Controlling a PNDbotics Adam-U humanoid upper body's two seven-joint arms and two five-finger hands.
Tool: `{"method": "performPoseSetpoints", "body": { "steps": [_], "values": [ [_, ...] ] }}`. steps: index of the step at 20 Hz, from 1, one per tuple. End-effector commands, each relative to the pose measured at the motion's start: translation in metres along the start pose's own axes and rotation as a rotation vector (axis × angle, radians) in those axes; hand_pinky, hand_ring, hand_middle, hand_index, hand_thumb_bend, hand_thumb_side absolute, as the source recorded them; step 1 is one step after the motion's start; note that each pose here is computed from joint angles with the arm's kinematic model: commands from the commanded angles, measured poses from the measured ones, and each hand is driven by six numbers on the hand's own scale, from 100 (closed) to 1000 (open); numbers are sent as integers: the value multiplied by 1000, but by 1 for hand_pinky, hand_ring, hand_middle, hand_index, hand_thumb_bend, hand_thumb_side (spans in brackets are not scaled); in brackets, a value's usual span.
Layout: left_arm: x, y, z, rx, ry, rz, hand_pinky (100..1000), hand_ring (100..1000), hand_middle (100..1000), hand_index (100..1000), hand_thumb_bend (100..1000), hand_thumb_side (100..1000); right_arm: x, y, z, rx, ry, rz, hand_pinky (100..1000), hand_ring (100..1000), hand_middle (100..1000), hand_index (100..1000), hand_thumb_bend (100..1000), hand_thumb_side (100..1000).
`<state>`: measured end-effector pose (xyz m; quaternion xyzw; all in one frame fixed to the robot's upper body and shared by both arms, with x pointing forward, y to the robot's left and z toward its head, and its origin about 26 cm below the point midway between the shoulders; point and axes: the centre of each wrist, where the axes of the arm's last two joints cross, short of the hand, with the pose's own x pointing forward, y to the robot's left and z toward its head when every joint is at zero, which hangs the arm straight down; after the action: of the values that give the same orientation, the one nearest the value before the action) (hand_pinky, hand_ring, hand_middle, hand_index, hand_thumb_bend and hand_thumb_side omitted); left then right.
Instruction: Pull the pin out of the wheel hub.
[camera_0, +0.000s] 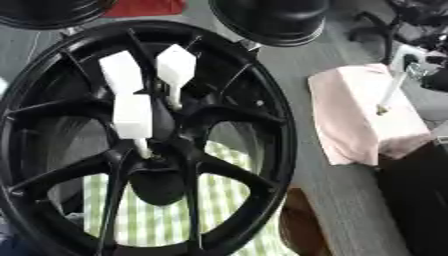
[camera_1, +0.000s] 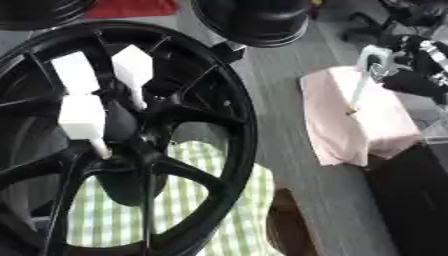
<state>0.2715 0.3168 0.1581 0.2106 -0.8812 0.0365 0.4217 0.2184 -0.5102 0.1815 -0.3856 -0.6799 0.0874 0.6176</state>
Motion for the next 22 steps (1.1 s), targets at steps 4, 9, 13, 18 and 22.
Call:
{"method": "performPoseSetpoints", "body": {
  "steps": [4, 9, 13, 18, 22],
  "values": [
    [7, -1, -5, -30, -30, 13, 883, 730, 627, 733, 437, 639, 22, -6, 11, -130, -69, 100, 960, 1000, 692, 814, 100, 100],
    [8, -1, -6, -33, -35, 15, 883, 732, 628, 734, 443, 637, 29, 6, 14, -195, -51, 160, 1000, 1000, 789, 861, 100, 100],
    [7, -1, -6, -30, -33, 15, 883, 730, 626, 733, 440, 637, 34, 10, 16, -254, -85, 174, 1000, 1000, 799, 905, 100, 774],
    [8, -1, -6, -30, -35, 15, 882, 729, 625, 731, 439, 636, 37, 16, 17, -308, -64, 155, 1000, 1000, 769, 877, 100, 636],
    [7, -1, -5, -28, -32, 13, 882, 728, 624, 731, 437, 637, 34, 12, 16, -355, -14, 191, 992, 1000, 722, 830, 100, 160]
  ]
}}
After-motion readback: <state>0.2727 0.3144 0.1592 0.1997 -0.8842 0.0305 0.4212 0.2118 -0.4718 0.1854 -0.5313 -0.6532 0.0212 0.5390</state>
